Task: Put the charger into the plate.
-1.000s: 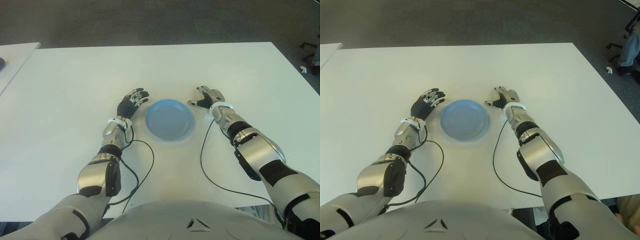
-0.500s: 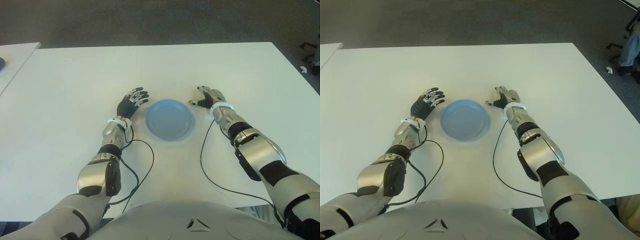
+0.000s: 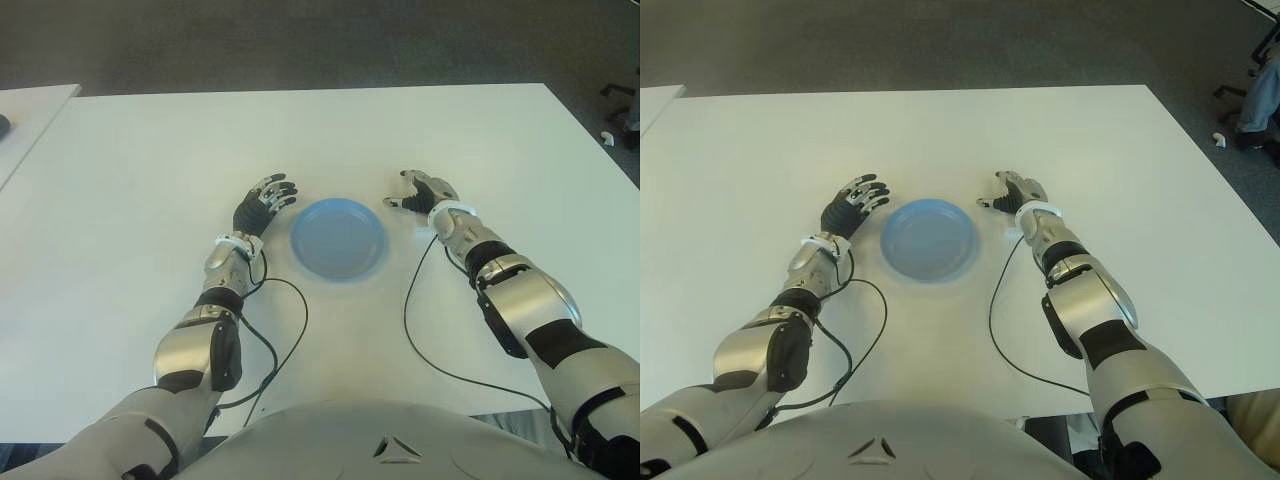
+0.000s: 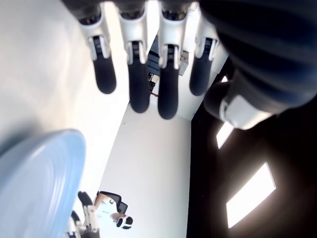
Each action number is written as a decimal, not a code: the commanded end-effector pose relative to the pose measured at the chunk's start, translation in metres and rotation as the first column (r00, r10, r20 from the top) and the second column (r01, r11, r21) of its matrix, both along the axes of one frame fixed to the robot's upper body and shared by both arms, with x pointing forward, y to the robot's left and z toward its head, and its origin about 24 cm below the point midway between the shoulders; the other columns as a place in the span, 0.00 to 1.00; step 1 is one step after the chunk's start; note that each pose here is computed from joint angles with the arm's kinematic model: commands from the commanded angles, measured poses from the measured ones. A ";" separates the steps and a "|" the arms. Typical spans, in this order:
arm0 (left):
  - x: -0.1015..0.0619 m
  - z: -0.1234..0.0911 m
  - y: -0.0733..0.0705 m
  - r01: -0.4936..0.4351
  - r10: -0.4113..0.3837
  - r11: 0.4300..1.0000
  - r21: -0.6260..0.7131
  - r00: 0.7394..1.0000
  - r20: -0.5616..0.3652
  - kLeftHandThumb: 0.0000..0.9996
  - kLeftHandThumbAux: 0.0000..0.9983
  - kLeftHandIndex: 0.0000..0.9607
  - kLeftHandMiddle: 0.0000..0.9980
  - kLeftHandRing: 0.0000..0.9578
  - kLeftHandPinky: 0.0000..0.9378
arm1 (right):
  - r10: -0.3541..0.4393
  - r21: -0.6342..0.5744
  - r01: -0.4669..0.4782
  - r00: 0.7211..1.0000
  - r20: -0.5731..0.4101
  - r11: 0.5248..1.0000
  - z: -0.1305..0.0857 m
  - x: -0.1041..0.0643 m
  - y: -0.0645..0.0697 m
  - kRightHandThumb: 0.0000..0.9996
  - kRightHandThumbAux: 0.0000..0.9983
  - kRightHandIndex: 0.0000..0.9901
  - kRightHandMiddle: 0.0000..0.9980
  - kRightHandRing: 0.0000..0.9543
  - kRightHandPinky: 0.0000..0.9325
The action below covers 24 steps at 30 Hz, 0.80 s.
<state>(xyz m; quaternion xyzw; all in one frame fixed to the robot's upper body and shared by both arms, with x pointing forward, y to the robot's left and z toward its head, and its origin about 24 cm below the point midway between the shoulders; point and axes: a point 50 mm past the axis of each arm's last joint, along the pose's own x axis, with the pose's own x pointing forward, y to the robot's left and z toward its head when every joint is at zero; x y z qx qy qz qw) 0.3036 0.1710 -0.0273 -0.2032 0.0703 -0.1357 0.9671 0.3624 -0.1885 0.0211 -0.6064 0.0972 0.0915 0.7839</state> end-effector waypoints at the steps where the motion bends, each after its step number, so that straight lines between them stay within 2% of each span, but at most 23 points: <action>1: -0.008 -0.013 0.000 0.004 -0.002 1.000 0.031 0.997 -0.081 0.00 0.60 0.31 0.38 0.35 0.30 | -0.001 0.012 0.001 0.999 0.033 1.000 0.014 0.007 -0.004 0.16 0.37 0.00 0.00 0.00 0.00; 10: -0.008 -0.014 -0.002 0.005 -0.001 0.999 0.047 0.996 -0.091 0.00 0.59 0.31 0.38 0.36 0.31 | 0.074 0.048 -0.082 0.985 0.156 0.995 0.042 0.018 -0.004 0.16 0.34 0.00 0.00 0.00 0.00; 24: -0.006 -0.014 -0.004 0.010 -0.004 0.999 0.051 0.995 -0.104 0.00 0.58 0.31 0.38 0.36 0.33 | 0.147 0.036 -0.160 0.962 0.231 0.986 0.062 0.024 0.002 0.16 0.29 0.00 0.00 0.00 0.00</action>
